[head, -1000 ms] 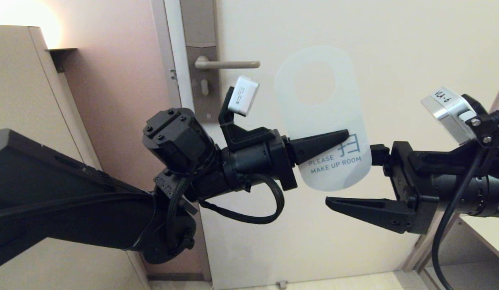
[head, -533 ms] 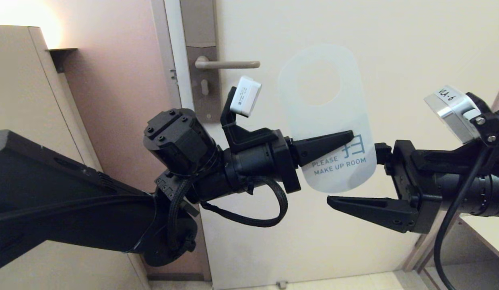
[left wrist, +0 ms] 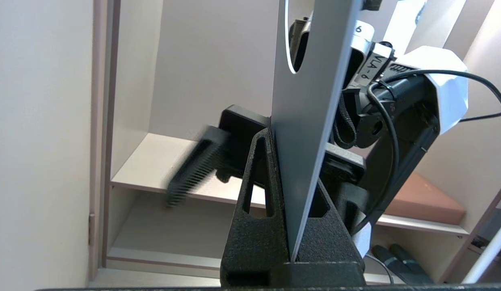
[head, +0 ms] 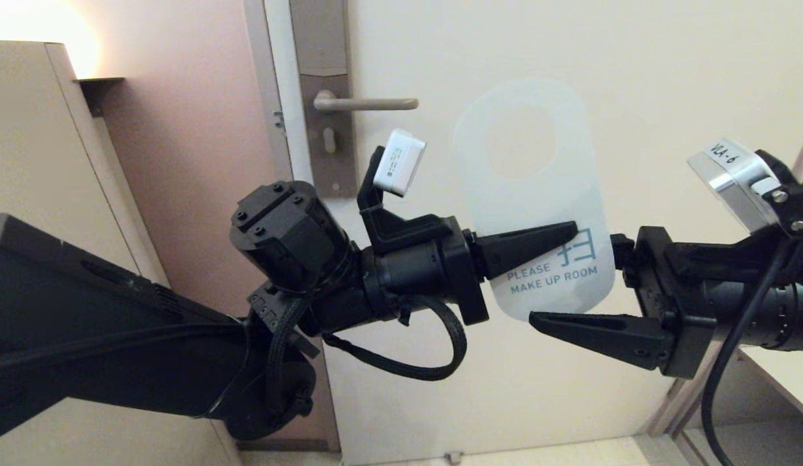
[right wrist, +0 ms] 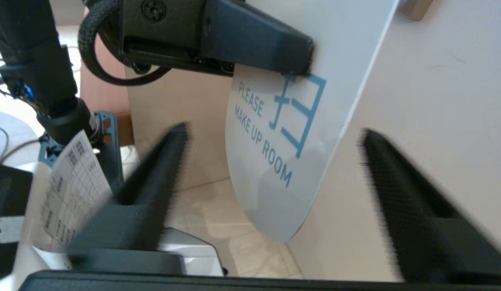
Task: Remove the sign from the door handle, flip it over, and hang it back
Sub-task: Hand it to the other hand
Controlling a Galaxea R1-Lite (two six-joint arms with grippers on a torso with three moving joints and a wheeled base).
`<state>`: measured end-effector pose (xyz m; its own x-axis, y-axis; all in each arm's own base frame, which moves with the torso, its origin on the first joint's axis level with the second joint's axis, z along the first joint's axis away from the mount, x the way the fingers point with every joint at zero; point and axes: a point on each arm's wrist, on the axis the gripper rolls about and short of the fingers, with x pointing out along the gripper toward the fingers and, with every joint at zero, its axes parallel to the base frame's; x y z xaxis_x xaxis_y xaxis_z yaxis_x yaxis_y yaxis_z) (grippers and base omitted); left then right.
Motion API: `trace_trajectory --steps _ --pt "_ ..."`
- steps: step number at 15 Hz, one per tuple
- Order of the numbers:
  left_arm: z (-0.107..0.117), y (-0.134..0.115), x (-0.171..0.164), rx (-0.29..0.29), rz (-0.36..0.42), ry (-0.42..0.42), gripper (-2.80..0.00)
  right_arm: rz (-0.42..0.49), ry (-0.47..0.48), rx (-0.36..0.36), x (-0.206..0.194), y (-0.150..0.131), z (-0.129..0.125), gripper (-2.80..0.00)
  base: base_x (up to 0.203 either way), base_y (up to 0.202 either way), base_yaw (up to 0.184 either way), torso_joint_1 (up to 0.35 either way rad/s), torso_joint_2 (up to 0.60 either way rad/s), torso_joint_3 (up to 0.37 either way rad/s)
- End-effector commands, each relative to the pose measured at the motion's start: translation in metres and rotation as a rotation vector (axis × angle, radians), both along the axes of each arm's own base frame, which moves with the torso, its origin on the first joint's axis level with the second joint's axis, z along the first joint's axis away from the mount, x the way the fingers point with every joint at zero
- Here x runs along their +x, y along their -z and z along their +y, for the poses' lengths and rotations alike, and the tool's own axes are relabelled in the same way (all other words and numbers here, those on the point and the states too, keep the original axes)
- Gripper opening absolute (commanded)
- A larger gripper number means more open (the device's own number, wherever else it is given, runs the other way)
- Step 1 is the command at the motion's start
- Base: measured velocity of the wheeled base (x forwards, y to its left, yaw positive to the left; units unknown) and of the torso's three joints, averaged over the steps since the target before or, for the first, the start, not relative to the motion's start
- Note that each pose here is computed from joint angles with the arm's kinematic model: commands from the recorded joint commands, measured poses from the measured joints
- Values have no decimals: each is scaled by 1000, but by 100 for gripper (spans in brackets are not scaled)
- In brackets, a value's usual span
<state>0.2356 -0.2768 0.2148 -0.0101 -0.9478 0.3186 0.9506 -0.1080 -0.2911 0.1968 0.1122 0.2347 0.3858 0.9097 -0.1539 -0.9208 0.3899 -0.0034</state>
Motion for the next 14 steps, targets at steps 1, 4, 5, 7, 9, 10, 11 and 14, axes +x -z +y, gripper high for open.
trace_trajectory --steps 1,4,5,7,9,10,11,14 --pt "0 -1 -1 -4 -3 6 -280 -2 -5 1 -1 0 0 -280 0 0 0 0 0 0" --pt "0 0 -1 -2 -2 5 -280 -6 -5 1 -1 0 0 -280 0 0 0 0 0 0" --pt "-1 0 -2 -1 -1 10 -280 -5 -5 1 -2 0 -1 -280 0 0 0 0 0 0" --pt "-1 4 -3 10 6 11 -280 -3 -5 0 -4 1 -2 -280 0 0 0 0 0 0" --pt "-1 7 -5 19 3 10 -280 -3 -5 0 -5 1 -2 -280 0 0 0 0 0 0" --pt "-1 7 -5 17 3 5 -280 -2 -5 0 -5 2 -2 -280 0 0 0 0 0 0" --pt "-1 7 -5 19 4 5 -280 -4 -5 0 -5 1 -2 -280 0 0 0 0 0 0" --pt "-1 7 -5 17 6 0 -280 -2 -5 0 -4 1 -2 -280 0 0 0 0 0 0"
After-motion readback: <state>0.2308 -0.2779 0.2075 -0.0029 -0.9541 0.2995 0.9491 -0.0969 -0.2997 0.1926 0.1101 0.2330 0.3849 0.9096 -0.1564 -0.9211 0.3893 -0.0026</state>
